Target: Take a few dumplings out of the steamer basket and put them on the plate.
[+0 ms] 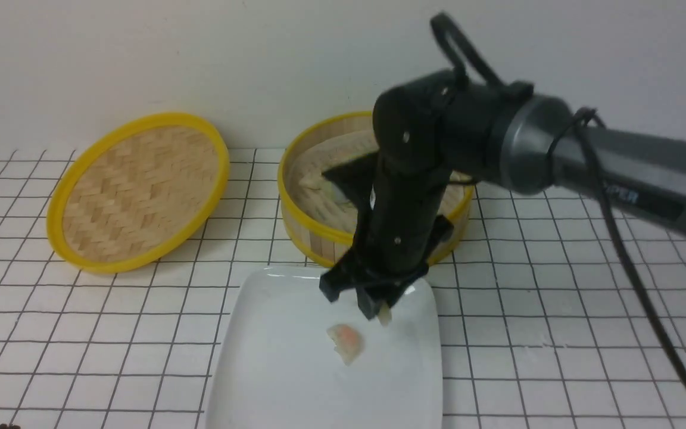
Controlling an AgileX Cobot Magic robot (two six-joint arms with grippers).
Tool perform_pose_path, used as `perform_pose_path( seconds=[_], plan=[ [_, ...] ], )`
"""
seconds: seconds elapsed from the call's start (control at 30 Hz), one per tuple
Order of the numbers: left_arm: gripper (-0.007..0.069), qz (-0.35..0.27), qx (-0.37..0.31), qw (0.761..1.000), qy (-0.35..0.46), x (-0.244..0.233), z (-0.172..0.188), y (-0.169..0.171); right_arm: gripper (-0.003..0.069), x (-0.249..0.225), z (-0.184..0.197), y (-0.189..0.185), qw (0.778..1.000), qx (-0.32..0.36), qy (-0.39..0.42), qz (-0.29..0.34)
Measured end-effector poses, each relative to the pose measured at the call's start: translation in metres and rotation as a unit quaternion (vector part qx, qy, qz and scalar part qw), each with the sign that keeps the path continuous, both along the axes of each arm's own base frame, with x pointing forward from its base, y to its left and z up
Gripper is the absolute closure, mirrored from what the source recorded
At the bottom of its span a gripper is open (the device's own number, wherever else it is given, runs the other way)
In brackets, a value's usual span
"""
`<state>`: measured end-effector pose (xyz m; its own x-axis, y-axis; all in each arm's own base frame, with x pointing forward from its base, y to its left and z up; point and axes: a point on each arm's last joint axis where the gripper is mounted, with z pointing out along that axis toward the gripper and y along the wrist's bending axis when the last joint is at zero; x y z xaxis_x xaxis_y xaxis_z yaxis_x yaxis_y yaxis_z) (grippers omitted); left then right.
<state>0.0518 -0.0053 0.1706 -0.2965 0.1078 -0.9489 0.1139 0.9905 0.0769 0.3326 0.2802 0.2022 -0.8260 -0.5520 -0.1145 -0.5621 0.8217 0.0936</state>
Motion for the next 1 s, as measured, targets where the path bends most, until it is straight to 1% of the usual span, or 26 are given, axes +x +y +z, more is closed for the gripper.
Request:
perform_pose_path(
  seconds=[0.07, 0.1, 0.2, 0.23, 0.27, 0.3, 0.4, 0.43, 0.47, 0.5, 0.53, 0.57, 0.6, 0.63, 0.67, 0.7, 0.73, 0.77, 0.83, 0.87, 0.9, 0.93, 0.97, 1.0],
  plan=[
    [0.0631, 0.000, 0.000, 1.000, 0.000, 0.000, 0.000, 0.000, 0.0429, -0.002, -0.010, 0.003, 1.000, -0.008, 0.010, 0.004],
    [0.0631, 0.000, 0.000, 1.000, 0.000, 0.000, 0.000, 0.000, 0.0422, -0.002, -0.010, 0.003, 1.000, -0.008, 0.010, 0.004],
    [0.0631, 0.000, 0.000, 1.000, 0.000, 0.000, 0.000, 0.000, 0.0270, -0.001, -0.011, 0.004, 1.000, -0.009, 0.006, 0.006],
    [0.0631, 0.000, 0.000, 1.000, 0.000, 0.000, 0.000, 0.000, 0.0253, -0.001, -0.011, 0.004, 1.000, -0.009, 0.005, 0.006],
    [0.0631, 0.000, 0.000, 1.000, 0.000, 0.000, 0.000, 0.000, 0.0199, 0.000, -0.008, 0.005, 1.000, -0.008, -0.001, 0.007],
    [0.0631, 0.000, 0.000, 1.000, 0.000, 0.000, 0.000, 0.000, 0.0167, 0.001, -0.004, 0.005, 1.000, -0.004, -0.007, 0.007],
    [0.0631, 0.000, 0.000, 1.000, 0.000, 0.000, 0.000, 0.000, 0.0156, -0.002, 0.016, 0.003, 1.000, 0.013, -0.025, 0.007],
    [0.0631, 0.000, 0.000, 1.000, 0.000, 0.000, 0.000, 0.000, 0.0184, -0.005, 0.037, 0.000, 0.999, 0.029, -0.044, 0.006],
    [0.0631, 0.000, 0.000, 1.000, 0.000, 0.000, 0.000, 0.000, 0.0204, -0.008, 0.049, -0.002, 0.998, 0.034, -0.051, 0.005],
    [0.0631, 0.000, 0.000, 1.000, 0.000, 0.000, 0.000, 0.000, 0.0249, -0.012, 0.065, -0.006, 0.996, 0.048, -0.070, 0.003],
    [0.0631, 0.000, 0.000, 1.000, 0.000, 0.000, 0.000, 0.000, 0.0316, -0.022, 0.100, -0.015, 0.992, 0.072, -0.104, -0.006],
    [0.0631, 0.000, 0.000, 1.000, 0.000, 0.000, 0.000, 0.000, 0.0395, -0.031, 0.127, -0.024, 0.987, 0.091, -0.131, -0.014],
    [0.0631, 0.000, 0.000, 1.000, 0.000, 0.000, 0.000, 0.000, 0.0409, -0.033, 0.132, -0.026, 0.986, 0.094, -0.136, -0.016],
    [0.0631, 0.000, 0.000, 1.000, 0.000, 0.000, 0.000, 0.000, 0.0509, -0.047, 0.165, -0.039, 0.978, 0.117, -0.171, -0.024],
    [0.0631, 0.000, 0.000, 1.000, 0.000, 0.000, 0.000, 0.000, 0.0572, -0.064, 0.196, -0.056, 0.968, 0.139, -0.205, -0.034],
    [0.0631, 0.000, 0.000, 1.000, 0.000, 0.000, 0.000, 0.000, 0.0599, -0.077, 0.214, -0.068, 0.963, 0.147, -0.220, -0.042],
    [0.0631, 0.000, 0.000, 1.000, 0.000, 0.000, 0.000, 0.000, 0.0639, -0.102, 0.238, -0.092, 0.949, 0.170, -0.259, -0.059],
    [0.0631, 0.000, 0.000, 1.000, 0.000, 0.000, 0.000, 0.000, 0.0649, -0.108, 0.241, -0.099, 0.946, 0.171, -0.267, -0.065],
    [0.0631, 0.000, 0.000, 1.000, 0.000, 0.000, 0.000, 0.000, 0.0664, -0.143, 0.259, -0.132, 0.924, 0.201, -0.313, -0.084],
    [0.0631, 0.000, 0.000, 1.000, 0.000, 0.000, 0.000, 0.000, 0.0669, -0.162, 0.261, -0.150, 0.909, 0.220, -0.342, -0.096],
    [0.0631, 0.000, 0.000, 1.000, 0.000, 0.000, 0.000, 0.000, 0.0671, -0.172, 0.255, -0.159, 0.898, 0.234, -0.358, -0.099],
    [0.0631, 0.000, 0.000, 1.000, 0.000, 0.000, 0.000, 0.000, 0.0671, -0.188, 0.254, -0.173, 0.882, 0.257, -0.382, -0.103],
    [0.0631, 0.000, 0.000, 1.000, 0.000, 0.000, 0.000, 0.000, 0.0672, -0.201, 0.247, -0.184, 0.865, 0.281, -0.402, -0.106],
    [0.0631, 0.000, 0.000, 1.000, 0.000, 0.000, 0.000, 0.000, 0.0672, -0.211, 0.237, -0.192, 0.855, 0.296, -0.413, -0.107]
  ],
)
